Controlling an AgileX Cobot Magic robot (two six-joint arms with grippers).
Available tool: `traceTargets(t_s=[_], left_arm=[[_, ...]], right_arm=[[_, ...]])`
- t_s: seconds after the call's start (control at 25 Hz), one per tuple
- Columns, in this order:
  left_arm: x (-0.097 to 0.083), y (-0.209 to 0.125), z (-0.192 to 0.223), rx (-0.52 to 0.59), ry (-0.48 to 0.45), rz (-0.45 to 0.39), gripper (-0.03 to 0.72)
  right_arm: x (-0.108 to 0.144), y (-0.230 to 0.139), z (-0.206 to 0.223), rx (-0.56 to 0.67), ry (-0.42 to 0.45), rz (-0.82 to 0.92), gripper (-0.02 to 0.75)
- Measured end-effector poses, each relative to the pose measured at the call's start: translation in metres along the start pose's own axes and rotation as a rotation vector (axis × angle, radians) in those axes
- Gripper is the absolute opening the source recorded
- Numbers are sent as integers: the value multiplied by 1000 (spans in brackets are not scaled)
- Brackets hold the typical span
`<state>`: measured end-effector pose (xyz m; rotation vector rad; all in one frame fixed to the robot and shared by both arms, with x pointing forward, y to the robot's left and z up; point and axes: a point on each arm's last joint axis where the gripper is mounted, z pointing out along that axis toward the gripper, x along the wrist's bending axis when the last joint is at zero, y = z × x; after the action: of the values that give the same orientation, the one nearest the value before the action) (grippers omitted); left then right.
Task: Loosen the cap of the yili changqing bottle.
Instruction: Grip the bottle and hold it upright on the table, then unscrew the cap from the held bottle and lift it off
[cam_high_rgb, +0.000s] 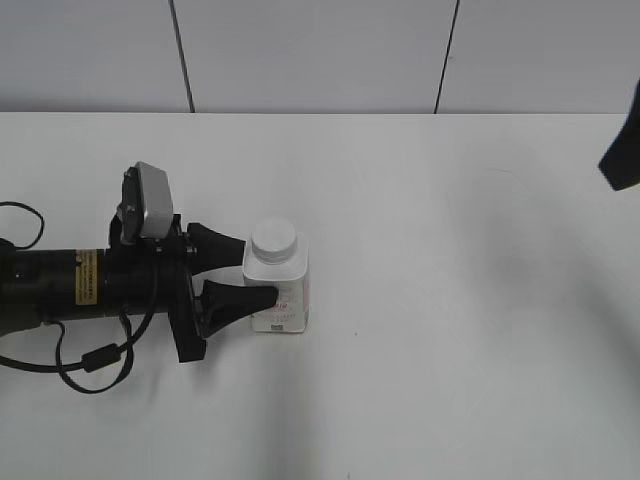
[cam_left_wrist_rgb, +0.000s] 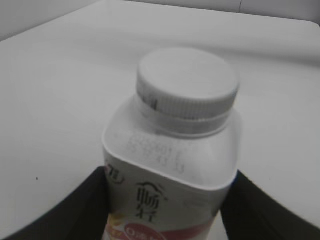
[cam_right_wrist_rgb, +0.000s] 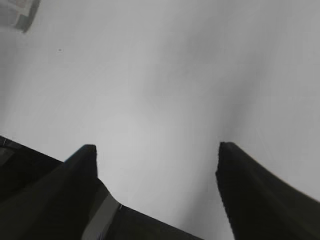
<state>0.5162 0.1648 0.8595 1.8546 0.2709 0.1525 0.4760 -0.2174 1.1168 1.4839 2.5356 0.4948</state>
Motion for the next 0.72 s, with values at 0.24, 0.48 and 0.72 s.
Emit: traceTargets(t_s=[0.24, 0.48, 0.72], left_arm=[[-1, -8, 3, -24, -6, -36, 412], [-1, -8, 3, -28, -12, -36, 410], [-2, -8, 3, -26, -18, -32, 410]], right_arm=[[28, 28, 19, 37, 49, -97, 582], [56, 59, 34, 45, 68, -200, 582], [85, 88, 55, 51, 100, -280, 559]])
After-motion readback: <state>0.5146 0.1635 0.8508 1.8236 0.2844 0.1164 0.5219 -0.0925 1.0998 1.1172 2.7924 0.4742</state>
